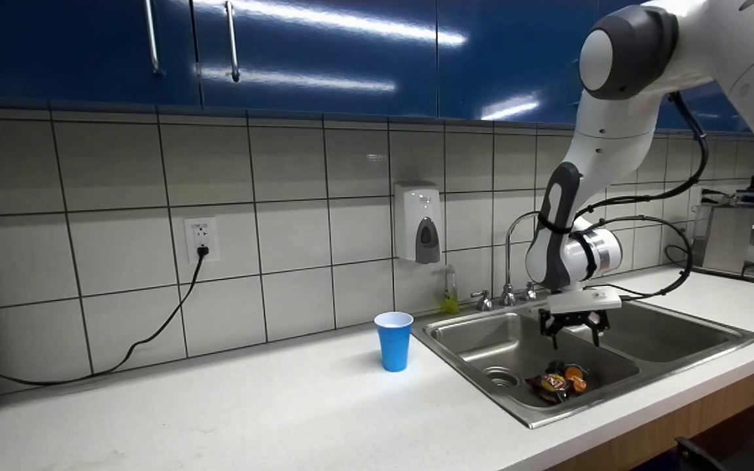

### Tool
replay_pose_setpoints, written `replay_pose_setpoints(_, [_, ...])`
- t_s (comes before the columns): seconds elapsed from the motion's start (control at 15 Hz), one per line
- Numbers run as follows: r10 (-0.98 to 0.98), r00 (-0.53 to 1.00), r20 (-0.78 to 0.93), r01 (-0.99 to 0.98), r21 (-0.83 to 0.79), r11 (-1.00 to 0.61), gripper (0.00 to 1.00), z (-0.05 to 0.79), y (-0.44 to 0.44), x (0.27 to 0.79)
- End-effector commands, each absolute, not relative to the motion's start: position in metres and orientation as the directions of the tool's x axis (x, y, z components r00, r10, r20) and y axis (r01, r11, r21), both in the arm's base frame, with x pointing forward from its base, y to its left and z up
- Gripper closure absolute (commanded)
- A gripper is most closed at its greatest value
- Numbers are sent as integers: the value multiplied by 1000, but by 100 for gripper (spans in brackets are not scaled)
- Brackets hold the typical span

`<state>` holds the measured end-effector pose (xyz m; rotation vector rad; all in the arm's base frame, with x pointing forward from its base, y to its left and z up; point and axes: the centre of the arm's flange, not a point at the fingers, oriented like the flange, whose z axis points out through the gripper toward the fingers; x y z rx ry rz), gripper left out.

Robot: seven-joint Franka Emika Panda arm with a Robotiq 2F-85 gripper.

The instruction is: Remove the chip packet from the sink

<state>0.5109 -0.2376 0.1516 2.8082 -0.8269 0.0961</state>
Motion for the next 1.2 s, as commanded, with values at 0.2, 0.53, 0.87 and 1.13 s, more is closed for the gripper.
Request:
replay_pose_setpoints(0.2, [-530, 839, 125, -544, 185, -818, 0, 153, -239, 511])
replay_pose_setpoints(0.53, [-534, 835, 129, -549, 191, -813, 0, 146, -239, 512])
replay_pose_setpoints(0.87, [-552, 825, 120, -564, 197, -802, 0, 127, -243, 519])
replay_pose_setpoints(1.13, [-552, 825, 122, -565, 209, -798, 0, 109, -240, 534])
